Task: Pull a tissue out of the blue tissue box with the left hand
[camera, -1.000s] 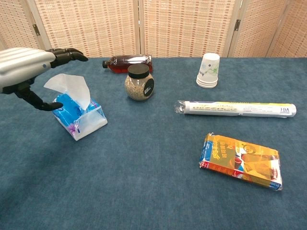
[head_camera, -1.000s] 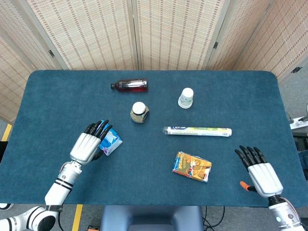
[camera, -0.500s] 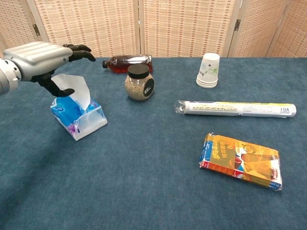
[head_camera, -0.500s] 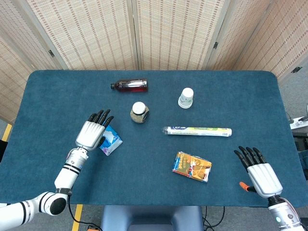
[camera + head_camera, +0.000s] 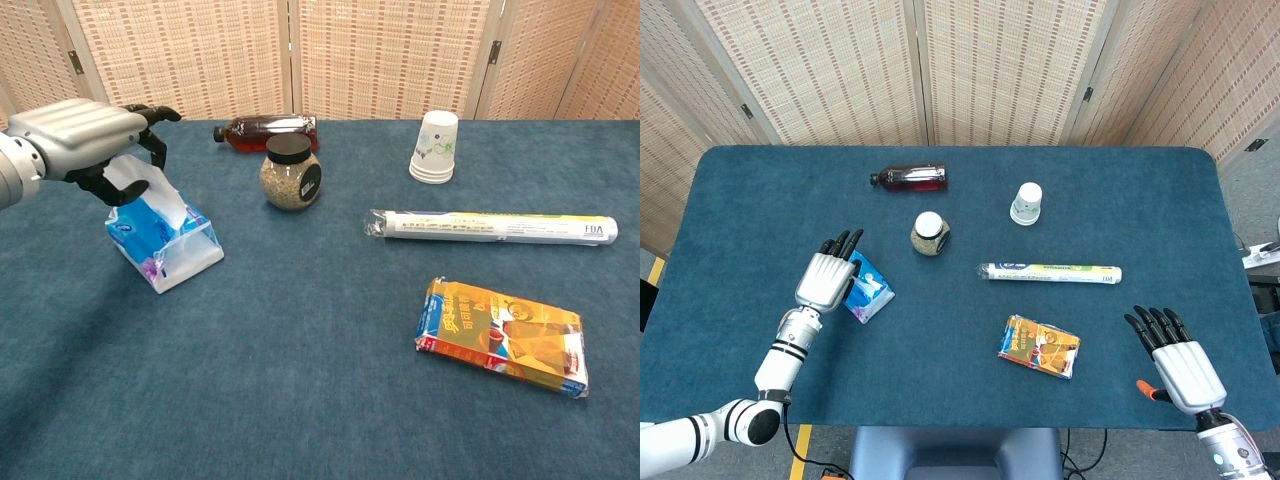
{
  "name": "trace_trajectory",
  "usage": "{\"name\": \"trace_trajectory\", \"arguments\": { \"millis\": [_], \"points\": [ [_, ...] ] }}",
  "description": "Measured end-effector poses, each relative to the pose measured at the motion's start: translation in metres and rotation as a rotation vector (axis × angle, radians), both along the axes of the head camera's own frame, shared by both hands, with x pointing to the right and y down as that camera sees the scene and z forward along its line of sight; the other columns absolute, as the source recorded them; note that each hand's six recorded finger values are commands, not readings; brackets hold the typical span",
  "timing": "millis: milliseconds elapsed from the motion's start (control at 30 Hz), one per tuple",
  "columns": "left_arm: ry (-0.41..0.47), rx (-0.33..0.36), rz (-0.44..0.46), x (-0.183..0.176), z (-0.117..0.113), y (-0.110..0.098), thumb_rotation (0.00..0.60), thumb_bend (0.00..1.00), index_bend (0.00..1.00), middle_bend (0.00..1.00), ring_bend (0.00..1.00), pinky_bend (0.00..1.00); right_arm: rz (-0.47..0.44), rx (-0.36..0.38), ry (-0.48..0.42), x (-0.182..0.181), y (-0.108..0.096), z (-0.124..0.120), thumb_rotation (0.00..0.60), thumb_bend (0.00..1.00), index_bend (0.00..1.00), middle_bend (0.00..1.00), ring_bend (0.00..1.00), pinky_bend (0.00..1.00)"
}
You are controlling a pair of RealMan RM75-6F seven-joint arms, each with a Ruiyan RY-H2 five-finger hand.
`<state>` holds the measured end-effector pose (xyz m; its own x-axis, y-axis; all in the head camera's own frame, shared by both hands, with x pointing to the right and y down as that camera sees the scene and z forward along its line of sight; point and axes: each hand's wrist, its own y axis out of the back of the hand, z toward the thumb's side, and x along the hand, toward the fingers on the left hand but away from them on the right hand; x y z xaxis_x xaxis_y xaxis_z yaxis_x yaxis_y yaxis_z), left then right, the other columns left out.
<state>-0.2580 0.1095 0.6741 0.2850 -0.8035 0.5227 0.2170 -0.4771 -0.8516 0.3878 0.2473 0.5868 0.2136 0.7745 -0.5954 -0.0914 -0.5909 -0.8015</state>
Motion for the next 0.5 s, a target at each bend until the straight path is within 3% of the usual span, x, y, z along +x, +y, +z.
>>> {"name": "trace_trajectory", "arguments": {
  "millis": [300,500],
  "points": [
    [0.025,0.021,-0.003,0.0,-0.008,0.001,0.6,0.62,0.61,0.08,0.07,0.24,0.0,-0.001,-0.002,0.0,0.0,0.0,0.6,0.04,0.0,0.0,0.0,0.0],
    [0.078,0.053,-0.022,0.004,-0.033,-0.005,0.6,0.62,0.61,0.08,0.07,0.24,-0.008,-0.008,0.002,-0.002,0.001,0.002,0.6,0.04,0.0,0.0,0.0,0.0]
  ]
}}
